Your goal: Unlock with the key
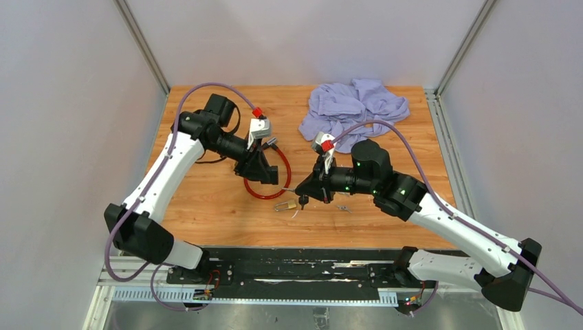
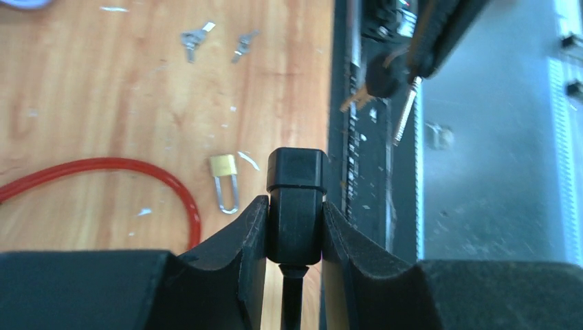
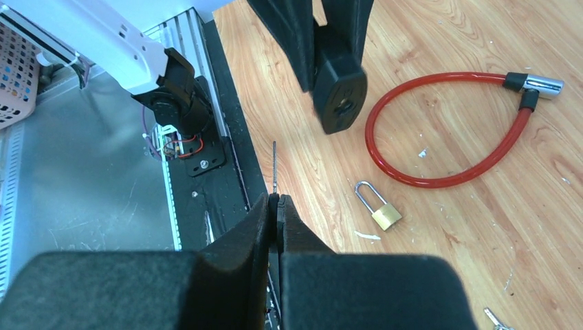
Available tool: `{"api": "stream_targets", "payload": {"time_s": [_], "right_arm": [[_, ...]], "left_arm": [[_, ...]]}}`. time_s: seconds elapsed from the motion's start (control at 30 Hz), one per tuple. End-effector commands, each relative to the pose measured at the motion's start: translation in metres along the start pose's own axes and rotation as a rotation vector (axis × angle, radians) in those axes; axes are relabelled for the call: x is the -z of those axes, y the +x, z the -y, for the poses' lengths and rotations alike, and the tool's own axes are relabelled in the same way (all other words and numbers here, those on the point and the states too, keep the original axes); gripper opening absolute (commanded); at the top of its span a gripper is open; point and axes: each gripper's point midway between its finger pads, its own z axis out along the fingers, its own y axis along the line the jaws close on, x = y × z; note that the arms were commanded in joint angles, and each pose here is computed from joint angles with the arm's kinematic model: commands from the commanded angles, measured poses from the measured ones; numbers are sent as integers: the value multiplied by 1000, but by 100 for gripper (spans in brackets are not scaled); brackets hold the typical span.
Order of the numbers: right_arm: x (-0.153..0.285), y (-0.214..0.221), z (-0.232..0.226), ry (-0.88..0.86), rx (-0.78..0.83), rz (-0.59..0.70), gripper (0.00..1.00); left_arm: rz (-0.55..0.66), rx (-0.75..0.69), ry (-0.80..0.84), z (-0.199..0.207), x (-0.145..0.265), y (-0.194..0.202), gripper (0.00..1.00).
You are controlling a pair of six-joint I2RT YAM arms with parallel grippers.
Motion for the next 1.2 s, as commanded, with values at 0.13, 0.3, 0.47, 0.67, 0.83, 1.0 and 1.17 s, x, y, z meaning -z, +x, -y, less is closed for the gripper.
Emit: {"api": "stream_targets", "payload": {"time_s": [0.13, 0.3, 0.47, 0.67, 0.83, 1.0, 1.17], "right_arm": [[4, -11, -2, 3, 50, -10, 0], [9, -13, -2, -35, 38, -11, 1], [10, -15, -8, -86, 46, -18, 0], [12, -10, 1, -76, 30, -29, 0], [15, -6, 9, -54, 33, -22, 1], [13, -5, 10, -59, 34, -15, 0], [10, -2, 12, -55, 33, -22, 1]], "left_arm": [[182, -98, -58, 12, 4, -28, 1], [184, -216, 10, 25, 1, -19, 0], [149, -267, 13, 18, -3, -17, 0], [111, -332, 7, 20, -8, -12, 0], [90, -367, -5, 23, -9, -10, 0], [100, -357, 16, 27, -11, -13, 0], [127, -351, 40, 33, -10, -23, 0]]}}
